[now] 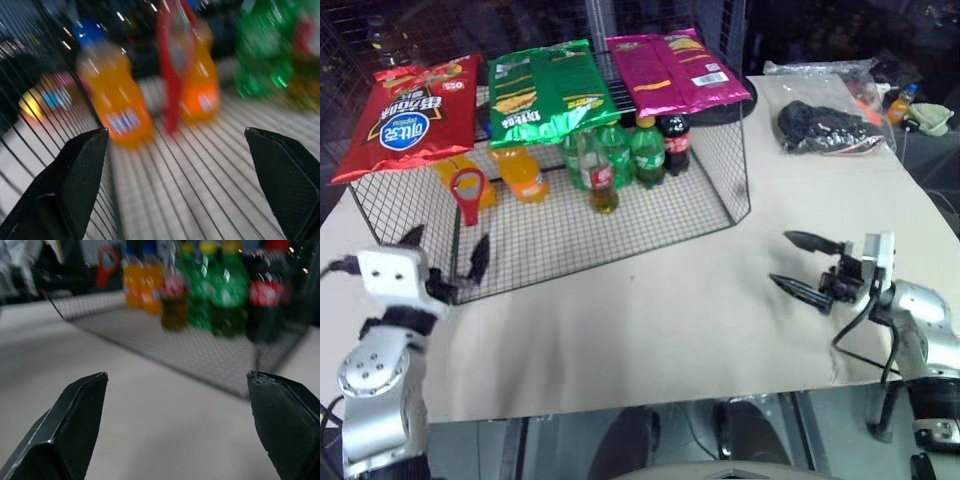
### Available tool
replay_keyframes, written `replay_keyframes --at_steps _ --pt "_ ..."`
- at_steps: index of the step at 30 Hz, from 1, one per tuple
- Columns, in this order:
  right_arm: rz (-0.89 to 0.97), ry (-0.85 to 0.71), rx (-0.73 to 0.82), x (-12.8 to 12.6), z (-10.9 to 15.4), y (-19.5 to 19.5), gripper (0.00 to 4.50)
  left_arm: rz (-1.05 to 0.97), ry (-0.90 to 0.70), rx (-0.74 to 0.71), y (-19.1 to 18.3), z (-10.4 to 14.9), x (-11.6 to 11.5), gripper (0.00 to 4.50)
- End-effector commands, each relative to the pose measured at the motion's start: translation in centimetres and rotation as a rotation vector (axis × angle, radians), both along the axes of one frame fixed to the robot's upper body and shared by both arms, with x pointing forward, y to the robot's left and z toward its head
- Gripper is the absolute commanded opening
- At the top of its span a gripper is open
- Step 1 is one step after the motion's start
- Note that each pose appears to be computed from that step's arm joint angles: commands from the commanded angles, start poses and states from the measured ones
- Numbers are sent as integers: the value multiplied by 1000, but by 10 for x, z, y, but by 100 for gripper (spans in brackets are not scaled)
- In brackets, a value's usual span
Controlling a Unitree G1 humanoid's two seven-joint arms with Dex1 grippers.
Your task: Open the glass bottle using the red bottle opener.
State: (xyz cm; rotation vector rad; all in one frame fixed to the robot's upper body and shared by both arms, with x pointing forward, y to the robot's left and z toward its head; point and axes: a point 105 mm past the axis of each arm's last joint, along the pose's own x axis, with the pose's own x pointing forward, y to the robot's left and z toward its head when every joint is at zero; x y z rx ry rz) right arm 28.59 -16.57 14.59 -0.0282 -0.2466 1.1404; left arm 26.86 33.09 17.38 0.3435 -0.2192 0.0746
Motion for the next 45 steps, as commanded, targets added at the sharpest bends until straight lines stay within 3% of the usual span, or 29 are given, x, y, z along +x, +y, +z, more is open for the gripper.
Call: replay_keyframes --at_steps 1,6,11,22,30,35,45 --pt "65 -35 44 -10 23 19 449 66 -40 19 15 11 2 450" --pt "175 -38 101 -29 43 51 449 -6 -25 16 4 10 25 450" --pt "251 -20 97 -45 45 68 449 -38 -17 13 3 11 48 450" --pt "228 -29 106 -45 41 70 449 -121 16 11 -4 5 83 450" --pt "182 -28 118 -43 38 63 449 -262 -47 -31 -30 3 68 450" --pt "178 -27 111 -43 37 64 449 -216 -68 -56 -27 -1 60 450" --pt "184 -33 97 -37 44 69 449 -111 -129 -56 -16 15 71 450"
